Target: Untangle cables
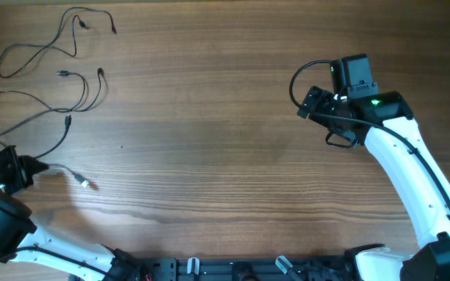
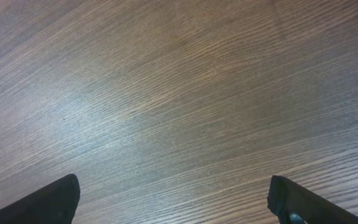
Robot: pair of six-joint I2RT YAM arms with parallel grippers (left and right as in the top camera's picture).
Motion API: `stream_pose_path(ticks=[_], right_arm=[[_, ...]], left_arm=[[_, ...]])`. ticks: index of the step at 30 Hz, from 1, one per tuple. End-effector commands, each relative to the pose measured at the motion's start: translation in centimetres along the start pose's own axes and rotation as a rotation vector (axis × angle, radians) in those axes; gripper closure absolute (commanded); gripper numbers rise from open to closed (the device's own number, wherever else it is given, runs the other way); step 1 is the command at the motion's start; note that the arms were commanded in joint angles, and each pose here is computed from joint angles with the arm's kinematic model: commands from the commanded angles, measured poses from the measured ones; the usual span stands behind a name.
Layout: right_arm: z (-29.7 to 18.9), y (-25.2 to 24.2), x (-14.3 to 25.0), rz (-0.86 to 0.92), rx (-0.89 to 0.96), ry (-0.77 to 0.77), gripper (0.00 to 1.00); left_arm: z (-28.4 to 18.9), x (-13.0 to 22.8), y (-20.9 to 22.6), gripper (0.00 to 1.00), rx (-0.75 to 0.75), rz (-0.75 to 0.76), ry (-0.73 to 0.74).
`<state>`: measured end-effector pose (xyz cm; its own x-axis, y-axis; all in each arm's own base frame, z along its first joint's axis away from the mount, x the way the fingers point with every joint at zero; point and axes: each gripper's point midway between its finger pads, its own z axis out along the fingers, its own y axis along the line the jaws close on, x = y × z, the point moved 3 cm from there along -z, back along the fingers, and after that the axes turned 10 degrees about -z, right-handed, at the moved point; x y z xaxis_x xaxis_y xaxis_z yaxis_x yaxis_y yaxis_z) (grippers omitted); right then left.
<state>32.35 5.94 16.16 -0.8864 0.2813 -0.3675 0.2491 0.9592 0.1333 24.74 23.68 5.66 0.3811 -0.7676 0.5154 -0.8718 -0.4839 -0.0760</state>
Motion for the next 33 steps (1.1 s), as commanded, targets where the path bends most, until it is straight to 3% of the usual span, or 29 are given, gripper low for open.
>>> stream_pose_path(ticks=[1, 2, 3, 5, 7, 9, 11, 12, 15, 19, 30, 33], right_arm=[[0.2, 0.0, -0.1, -0.015, 0.003, 0.005, 0.0], [0.2, 0.0, 0.0, -0.015, 0.003, 0.005, 0.0], [0.2, 0.0, 0.0, -0.015, 0.003, 0.005, 0.0], [0.2, 0.0, -0.1, -0.015, 0.003, 0.005, 0.0], [0.2, 0.0, -0.1, -0.015, 0.002, 0.005, 0.0], [0.2, 0.0, 0.0, -0.015, 0.003, 0.005, 0.0], [0.2, 0.0, 0.0, -0.015, 0.003, 0.005, 0.0], [0.2, 0.0, -0.1, -0.015, 0.003, 0.005, 0.0], [0.2, 0.0, -0.1, -0.015, 0.003, 0.005, 0.0], [0.2, 0.0, -0.1, -0.015, 0.003, 0.005, 0.0], [0.2, 0.0, 0.0, -0.015, 0.003, 0.005, 0.0], [0.2, 0.0, -0.1, -0.015, 0.003, 0.005, 0.0]], left_arm=[[-0.5, 1.7, -1.1, 0.75, 0.068, -0.022, 0.112], [-0.5, 1.6, -1.1, 0.6, 0.063, -0.021, 0.102], [-0.5, 1.6, -1.1, 0.36, 0.063, -0.021, 0.1], [-0.5, 1.9, -1.4, 0.16, 0.083, -0.017, 0.124], [-1.3, 2.7, -2.4, 0.12, 0.135, 0.022, 0.171], [-2.8, 3.4, -4.0, 0.09, 0.182, 0.14, 0.129], [-4.1, 2.6, -5.8, 0.1, 0.175, 0.254, -0.072], [-4.0, 1.6, -6.3, 0.18, 0.13, 0.292, -0.218], [-3.4, 0.0, -6.0, 0.19, -0.061, 0.346, -0.554], [-2.5, 0.6, -6.9, 0.19, -0.14, 0.379, -0.752], [2.7, -0.5, -5.6, 0.24, -0.141, 0.333, -0.647], [4.3, -0.4, -5.4, 0.31, -0.105, 0.343, -0.595]])
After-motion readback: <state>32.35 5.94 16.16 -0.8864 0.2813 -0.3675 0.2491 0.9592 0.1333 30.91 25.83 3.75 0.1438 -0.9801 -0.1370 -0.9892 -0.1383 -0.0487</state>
